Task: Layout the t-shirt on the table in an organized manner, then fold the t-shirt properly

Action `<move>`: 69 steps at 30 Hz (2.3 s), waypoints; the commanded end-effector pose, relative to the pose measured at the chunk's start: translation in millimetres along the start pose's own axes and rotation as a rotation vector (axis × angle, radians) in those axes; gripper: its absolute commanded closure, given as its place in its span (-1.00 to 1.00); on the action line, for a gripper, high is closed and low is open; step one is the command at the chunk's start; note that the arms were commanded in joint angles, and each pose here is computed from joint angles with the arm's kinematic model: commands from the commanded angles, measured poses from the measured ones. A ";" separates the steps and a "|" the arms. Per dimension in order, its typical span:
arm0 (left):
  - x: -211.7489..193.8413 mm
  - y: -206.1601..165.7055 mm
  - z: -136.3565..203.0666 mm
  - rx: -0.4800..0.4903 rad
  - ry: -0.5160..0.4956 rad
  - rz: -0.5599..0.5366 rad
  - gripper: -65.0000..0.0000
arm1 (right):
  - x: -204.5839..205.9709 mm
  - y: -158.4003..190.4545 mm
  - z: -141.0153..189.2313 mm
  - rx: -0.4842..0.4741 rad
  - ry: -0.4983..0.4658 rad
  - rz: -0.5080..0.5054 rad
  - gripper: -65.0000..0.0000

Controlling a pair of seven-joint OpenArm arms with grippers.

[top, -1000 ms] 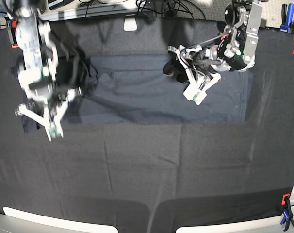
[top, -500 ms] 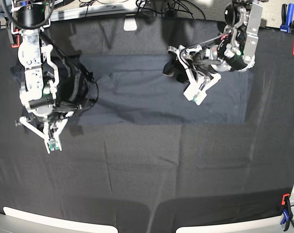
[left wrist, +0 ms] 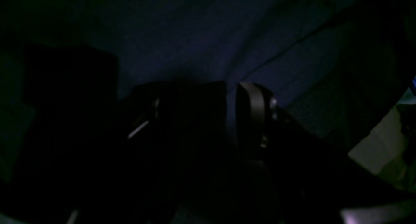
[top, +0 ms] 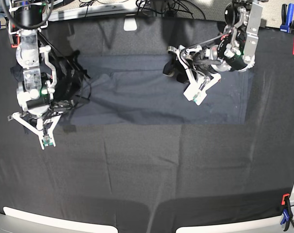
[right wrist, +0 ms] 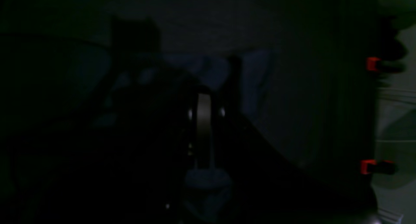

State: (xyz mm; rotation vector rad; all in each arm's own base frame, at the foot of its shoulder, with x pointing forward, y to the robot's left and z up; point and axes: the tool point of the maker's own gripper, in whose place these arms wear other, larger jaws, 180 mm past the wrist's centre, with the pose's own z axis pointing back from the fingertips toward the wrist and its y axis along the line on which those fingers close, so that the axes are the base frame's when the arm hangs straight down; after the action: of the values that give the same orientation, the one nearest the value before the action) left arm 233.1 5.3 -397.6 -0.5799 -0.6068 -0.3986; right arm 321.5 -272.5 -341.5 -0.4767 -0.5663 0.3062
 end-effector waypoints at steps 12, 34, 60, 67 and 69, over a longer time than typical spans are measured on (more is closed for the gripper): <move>14.1 -2.4 3.2 -0.009 -0.048 -0.011 0.18 | 43.5 -10.4 23.9 -0.015 -0.181 0.067 0.27; 93.1 73.6 76.9 0.620 -0.160 -0.297 0.18 | 73.9 92.4 118.5 0.524 -0.604 0.099 0.27; 13.2 213.7 120.5 0.458 -0.127 0.341 0.18 | -59.3 138.6 204.9 1.046 -0.402 -0.394 0.27; 24.6 190.2 103.5 0.236 -0.115 0.358 0.18 | -60.2 138.9 205.1 1.046 -0.398 -0.393 0.27; 30.1 191.0 104.0 0.235 -0.121 0.351 0.18 | -60.2 138.9 205.1 1.046 -0.398 -0.393 0.27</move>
State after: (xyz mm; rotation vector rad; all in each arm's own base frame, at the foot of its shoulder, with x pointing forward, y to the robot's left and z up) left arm 297.7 205.2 -397.5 -0.4758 -0.5895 0.0510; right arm 132.7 -112.0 -297.8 0.6996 -0.7356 0.2414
